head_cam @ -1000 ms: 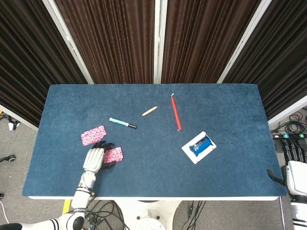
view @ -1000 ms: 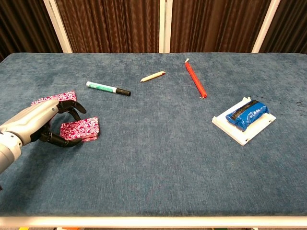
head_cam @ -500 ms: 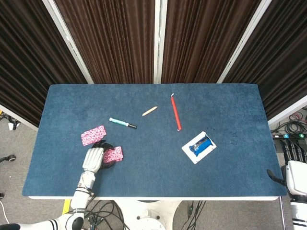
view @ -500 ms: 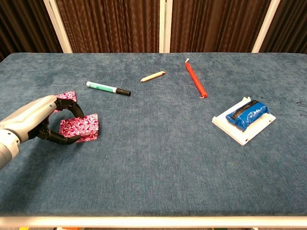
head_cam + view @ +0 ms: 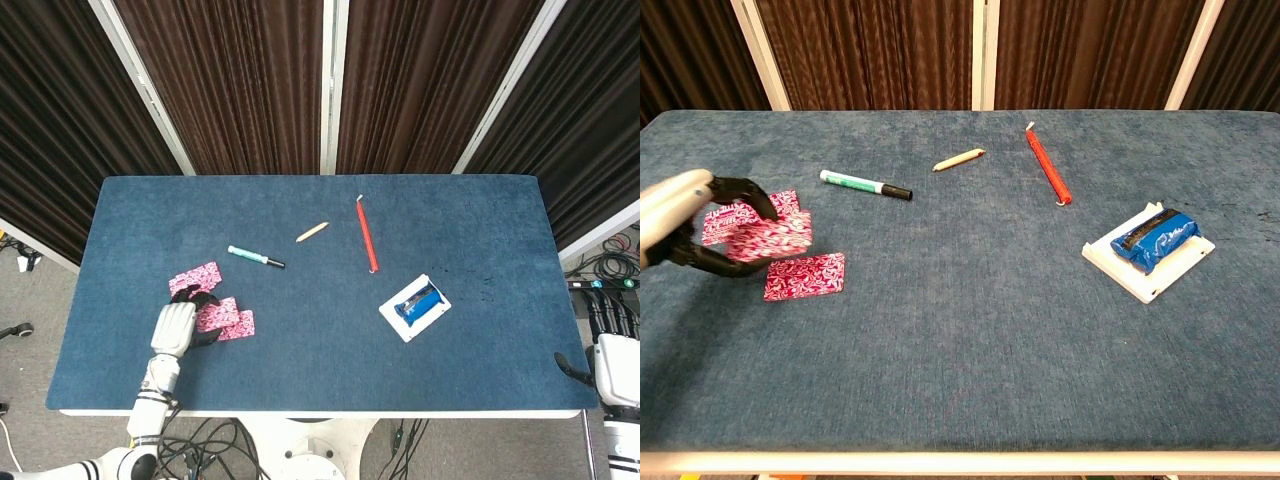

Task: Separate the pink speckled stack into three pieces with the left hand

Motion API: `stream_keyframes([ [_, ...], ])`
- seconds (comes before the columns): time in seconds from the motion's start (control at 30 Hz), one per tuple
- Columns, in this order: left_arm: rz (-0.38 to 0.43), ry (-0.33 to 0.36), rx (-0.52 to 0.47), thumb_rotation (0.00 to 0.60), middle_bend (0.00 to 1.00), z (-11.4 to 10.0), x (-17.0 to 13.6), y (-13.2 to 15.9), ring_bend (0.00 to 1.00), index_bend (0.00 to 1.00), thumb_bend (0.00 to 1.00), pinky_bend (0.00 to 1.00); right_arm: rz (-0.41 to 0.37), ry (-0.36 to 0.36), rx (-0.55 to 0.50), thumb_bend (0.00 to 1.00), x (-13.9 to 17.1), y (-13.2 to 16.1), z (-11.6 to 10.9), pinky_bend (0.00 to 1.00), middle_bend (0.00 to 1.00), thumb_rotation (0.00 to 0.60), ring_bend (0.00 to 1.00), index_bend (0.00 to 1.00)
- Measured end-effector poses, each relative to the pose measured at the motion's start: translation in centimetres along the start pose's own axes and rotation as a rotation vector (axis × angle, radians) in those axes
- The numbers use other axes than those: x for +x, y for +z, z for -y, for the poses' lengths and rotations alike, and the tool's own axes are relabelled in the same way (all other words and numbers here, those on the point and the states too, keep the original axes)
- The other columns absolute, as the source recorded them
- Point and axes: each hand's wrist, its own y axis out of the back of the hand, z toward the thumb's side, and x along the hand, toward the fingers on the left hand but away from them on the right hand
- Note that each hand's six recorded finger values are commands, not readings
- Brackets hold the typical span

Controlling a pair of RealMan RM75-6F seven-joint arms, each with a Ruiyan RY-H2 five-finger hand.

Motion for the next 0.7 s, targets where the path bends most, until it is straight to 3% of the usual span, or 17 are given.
stream_keyframes([
  [0.3, -0.075, 0.035, 0.006, 0.600, 0.38, -2.5, -3.1, -4.2, 0.13, 0.40, 0.26, 0.17, -0.007, 0.009, 0.001, 0.10, -0.2, 0.4, 0.4, 0.00, 0.00, 0.600, 0.00, 0.00],
  [0.7, -0.073, -0.002, 0.007, 0.600, 0.39, -0.9, -5.5, -5.3, 0.13, 0.40, 0.26, 0.17, -0.014, 0.016, 0.008, 0.10, -0.2, 0.9, 0.6, 0.00, 0.00, 0.600, 0.00, 0.00],
])
